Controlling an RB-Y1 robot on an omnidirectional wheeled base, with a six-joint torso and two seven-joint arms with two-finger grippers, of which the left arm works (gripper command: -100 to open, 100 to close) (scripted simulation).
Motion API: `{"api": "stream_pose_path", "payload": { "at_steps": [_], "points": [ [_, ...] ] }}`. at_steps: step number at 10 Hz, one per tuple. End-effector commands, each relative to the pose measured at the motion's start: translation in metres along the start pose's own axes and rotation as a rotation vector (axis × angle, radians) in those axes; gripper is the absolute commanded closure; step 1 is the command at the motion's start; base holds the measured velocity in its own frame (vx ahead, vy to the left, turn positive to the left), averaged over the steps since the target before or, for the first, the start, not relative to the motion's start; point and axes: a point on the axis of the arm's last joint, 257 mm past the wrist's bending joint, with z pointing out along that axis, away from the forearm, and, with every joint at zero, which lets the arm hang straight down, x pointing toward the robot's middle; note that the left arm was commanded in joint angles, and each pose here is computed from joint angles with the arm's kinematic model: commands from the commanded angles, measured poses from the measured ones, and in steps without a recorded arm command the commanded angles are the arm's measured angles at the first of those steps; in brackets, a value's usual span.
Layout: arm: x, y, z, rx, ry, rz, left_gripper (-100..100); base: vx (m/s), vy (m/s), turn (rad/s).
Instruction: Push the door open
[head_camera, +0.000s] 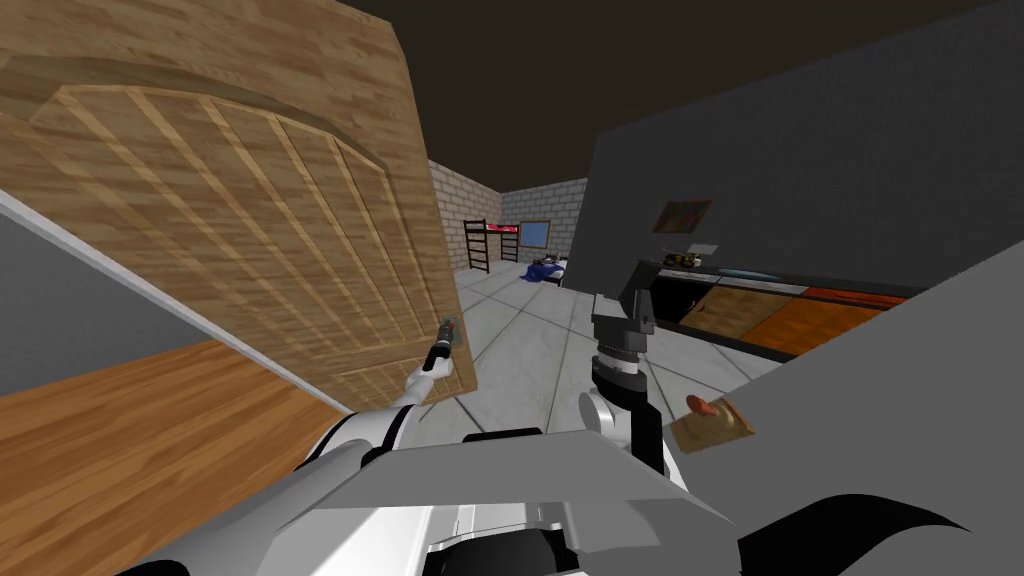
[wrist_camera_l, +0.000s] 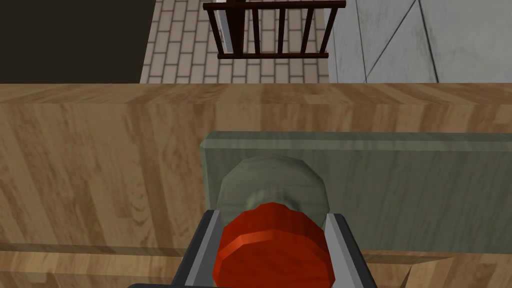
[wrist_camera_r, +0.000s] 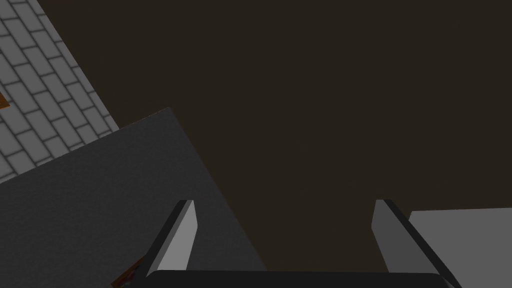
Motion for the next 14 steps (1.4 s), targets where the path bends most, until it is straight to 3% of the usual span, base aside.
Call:
{"api": "stream_pose_path", "payload": {
  "at_steps": [1, 3, 4, 5, 6, 11, 12, 14],
  "points": [
    [-0.013, -0.003, 0.001, 0.004, -0.022, 0.001, 100, 0.147, -0.05, 0.039],
    [-0.029, -0.004, 0.001, 0.006, -0.051, 0.001, 100, 0.215, -0.071, 0.064],
    [-0.032, 0.02, -0.0078, -0.047, -0.056, 0.005, 100, 0.151, -0.065, 0.022],
    [-0.032, 0.024, -0.01, -0.054, -0.057, 0.006, 100, 0.052, -0.044, 0.003],
    [-0.045, -0.005, 0.0007, 0.008, -0.079, 0.001, 100, 0.101, -0.085, 0.051],
    [-0.069, -0.007, -0.0004, 0.012, -0.123, 0.001, 100, 0.154, -0.073, 0.053],
    [-0.064, -0.004, -0.0021, 0.003, -0.116, 0.001, 100, 0.077, -0.042, 0.039],
    [-0.082, -0.007, -0.0029, 0.009, -0.148, 0.001, 100, 0.162, -0.032, 0.049]
  ]
}}
